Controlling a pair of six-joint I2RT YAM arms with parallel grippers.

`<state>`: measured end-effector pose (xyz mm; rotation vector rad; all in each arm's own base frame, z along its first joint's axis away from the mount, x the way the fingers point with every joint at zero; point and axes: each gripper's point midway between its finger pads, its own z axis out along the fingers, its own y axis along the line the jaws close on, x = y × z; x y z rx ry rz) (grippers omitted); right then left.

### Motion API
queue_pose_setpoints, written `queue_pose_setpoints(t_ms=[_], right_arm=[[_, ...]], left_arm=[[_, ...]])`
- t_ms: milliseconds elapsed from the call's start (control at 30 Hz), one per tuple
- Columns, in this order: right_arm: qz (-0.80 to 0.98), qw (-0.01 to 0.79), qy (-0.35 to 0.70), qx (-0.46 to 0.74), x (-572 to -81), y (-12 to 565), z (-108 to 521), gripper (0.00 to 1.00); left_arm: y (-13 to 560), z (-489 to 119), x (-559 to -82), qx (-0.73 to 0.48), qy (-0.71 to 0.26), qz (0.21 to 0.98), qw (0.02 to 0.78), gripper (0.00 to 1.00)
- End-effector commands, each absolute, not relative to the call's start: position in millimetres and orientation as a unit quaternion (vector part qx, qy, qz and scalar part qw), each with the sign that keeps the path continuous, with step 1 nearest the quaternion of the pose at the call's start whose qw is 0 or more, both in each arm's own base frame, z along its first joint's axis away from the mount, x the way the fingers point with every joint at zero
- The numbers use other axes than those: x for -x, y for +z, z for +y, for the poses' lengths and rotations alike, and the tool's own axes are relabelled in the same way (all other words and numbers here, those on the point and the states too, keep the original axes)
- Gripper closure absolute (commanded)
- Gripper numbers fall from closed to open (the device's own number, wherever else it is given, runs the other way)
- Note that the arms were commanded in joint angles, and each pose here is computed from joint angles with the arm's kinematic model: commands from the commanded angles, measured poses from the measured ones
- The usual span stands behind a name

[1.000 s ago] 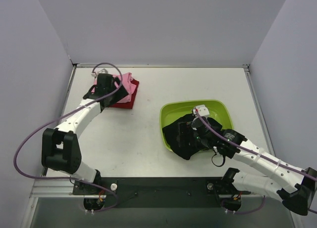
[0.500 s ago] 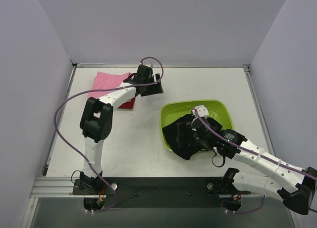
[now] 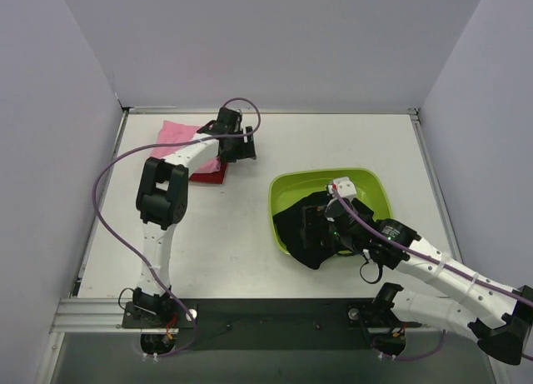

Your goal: Fold and stack the t-shirts

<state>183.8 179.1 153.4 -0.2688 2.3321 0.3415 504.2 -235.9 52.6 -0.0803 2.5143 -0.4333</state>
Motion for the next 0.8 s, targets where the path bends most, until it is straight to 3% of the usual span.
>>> queue_pose_setpoints(t_ms=[0, 767], right_arm=[[0.909, 0.384, 0.129, 0.098, -186.2, 160.2, 178.7, 0.0], [0.92, 0.368, 0.096, 0.094, -198.2, 142.1, 179.0, 0.0]], left_arm=[[33.7, -201.4, -508.0, 0.034, -0.143, 0.951, 0.274, 0.17], [-7.6, -69.6, -494.8, 0.102, -0.106, 0.96, 0.239, 0.23]])
